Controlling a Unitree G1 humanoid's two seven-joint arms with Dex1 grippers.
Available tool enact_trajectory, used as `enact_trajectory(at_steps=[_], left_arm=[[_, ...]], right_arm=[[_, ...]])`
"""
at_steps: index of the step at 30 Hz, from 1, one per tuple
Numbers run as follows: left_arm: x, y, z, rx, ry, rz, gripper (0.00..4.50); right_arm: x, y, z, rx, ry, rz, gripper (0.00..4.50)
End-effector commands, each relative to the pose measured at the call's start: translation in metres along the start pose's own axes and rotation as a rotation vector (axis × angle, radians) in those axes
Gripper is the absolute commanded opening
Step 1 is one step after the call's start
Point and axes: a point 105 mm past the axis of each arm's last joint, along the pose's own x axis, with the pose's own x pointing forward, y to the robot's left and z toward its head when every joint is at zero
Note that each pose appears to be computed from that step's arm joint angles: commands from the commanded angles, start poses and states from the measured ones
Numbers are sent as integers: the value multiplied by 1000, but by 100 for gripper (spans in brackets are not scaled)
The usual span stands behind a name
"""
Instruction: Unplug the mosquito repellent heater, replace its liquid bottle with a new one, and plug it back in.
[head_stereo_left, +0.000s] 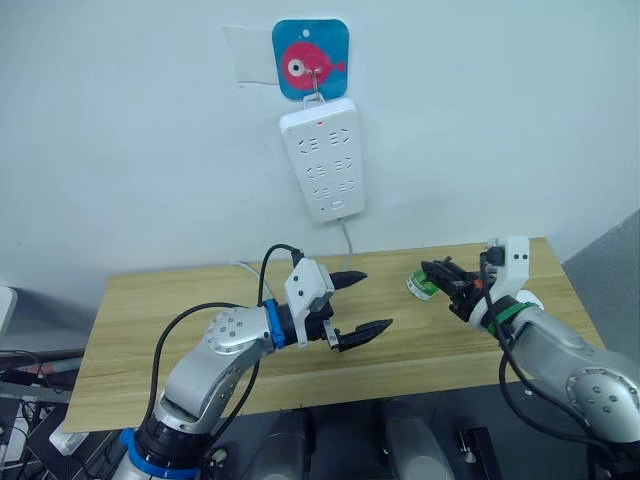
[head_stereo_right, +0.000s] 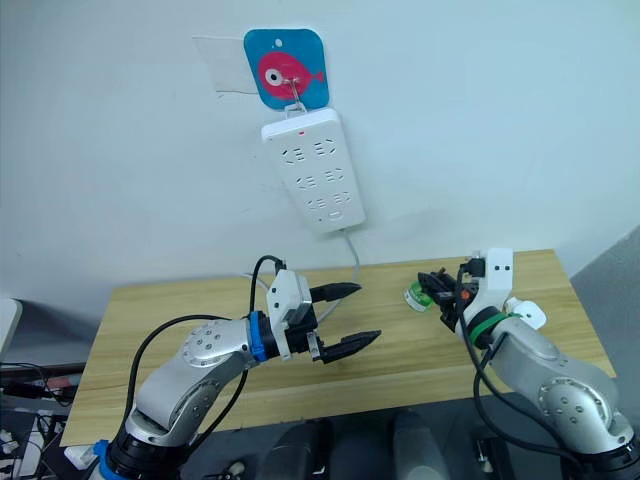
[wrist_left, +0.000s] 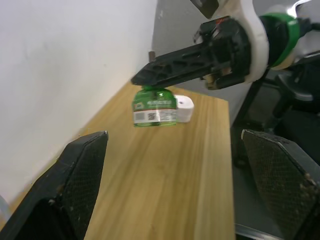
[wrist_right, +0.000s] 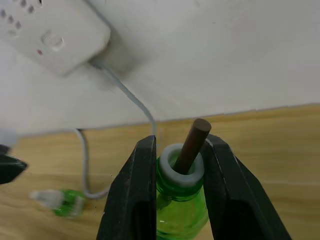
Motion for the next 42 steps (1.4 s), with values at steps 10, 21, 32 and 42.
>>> enact_trajectory(at_steps=[10, 21, 32, 42], left_arm=[[-1, -8, 10, 25, -37, -76, 448], [-2, -8, 14, 57, -57, -74, 448], [-1, -6, 15, 84, -65, -73, 448], [0, -2, 12, 97, -50, -67, 448]], right_arm=[[-4, -16, -11, -340, -122, -93, 83], [0, -34, -33, -465, -110, -168, 83], [24, -72, -52, -490, -124, -323, 83], [43, -84, -65, -480, -110, -315, 83]])
